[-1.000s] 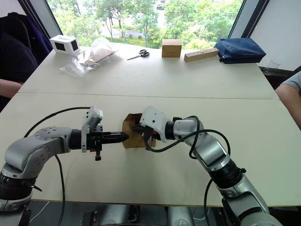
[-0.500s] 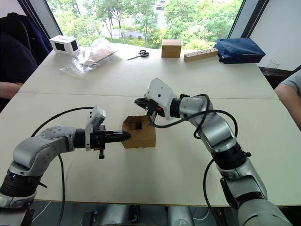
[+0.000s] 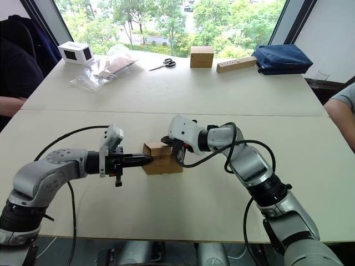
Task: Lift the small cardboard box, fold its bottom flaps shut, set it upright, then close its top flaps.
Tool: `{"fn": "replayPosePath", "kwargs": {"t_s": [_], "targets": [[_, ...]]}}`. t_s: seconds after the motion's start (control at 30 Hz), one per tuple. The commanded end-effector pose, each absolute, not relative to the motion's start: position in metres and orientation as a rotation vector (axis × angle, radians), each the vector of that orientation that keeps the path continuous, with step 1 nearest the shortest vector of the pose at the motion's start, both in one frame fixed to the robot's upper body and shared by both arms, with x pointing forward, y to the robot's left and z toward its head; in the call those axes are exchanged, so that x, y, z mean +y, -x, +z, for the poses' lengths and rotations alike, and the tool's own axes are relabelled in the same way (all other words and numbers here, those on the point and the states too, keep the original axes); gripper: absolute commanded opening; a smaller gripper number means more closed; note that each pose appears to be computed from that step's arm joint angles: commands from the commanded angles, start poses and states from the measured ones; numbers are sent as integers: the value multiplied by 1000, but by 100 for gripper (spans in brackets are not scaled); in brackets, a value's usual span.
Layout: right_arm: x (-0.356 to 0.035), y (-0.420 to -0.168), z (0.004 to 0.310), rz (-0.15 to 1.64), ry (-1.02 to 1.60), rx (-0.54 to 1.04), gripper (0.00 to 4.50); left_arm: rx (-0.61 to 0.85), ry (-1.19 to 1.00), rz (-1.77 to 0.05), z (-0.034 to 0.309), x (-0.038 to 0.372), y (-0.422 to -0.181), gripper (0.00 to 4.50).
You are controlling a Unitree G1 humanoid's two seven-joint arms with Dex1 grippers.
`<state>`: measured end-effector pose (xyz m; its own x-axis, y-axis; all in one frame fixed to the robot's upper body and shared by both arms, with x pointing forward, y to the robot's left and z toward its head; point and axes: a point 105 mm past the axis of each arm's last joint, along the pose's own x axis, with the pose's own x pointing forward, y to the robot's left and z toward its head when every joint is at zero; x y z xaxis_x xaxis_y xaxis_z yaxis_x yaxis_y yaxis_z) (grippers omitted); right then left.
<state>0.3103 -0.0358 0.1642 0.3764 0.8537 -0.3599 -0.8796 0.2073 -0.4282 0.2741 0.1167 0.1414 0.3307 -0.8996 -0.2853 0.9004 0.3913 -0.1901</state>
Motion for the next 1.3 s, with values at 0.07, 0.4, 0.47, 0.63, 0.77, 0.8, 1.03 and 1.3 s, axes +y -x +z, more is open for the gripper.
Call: {"fn": "replayPosePath", "kwargs": {"t_s": [0.07,0.4,0.47,0.63,0.77,0.8,1.03,1.3], "targets": [[-32,-303,171,1212,625,12,0,336,-4,-1172,156,124,-276,5],[-31,-306,171,1188,629,6,0,218,26,-1129,186,123,-297,5],[-31,-307,173,1180,632,-3,0,209,35,-1092,182,121,-306,5],[-32,-307,184,1154,616,-47,0,207,41,-1060,174,118,-316,5],[-32,-302,190,1156,602,-67,0,208,35,-1082,173,113,-316,5],[-32,-301,191,1158,603,-68,0,213,28,-1093,171,112,-315,5],[-36,-297,190,1151,594,-54,0,244,-7,-1127,160,105,-309,5],[-36,-284,190,1195,559,-50,0,251,-8,-1123,159,105,-308,5]]}}
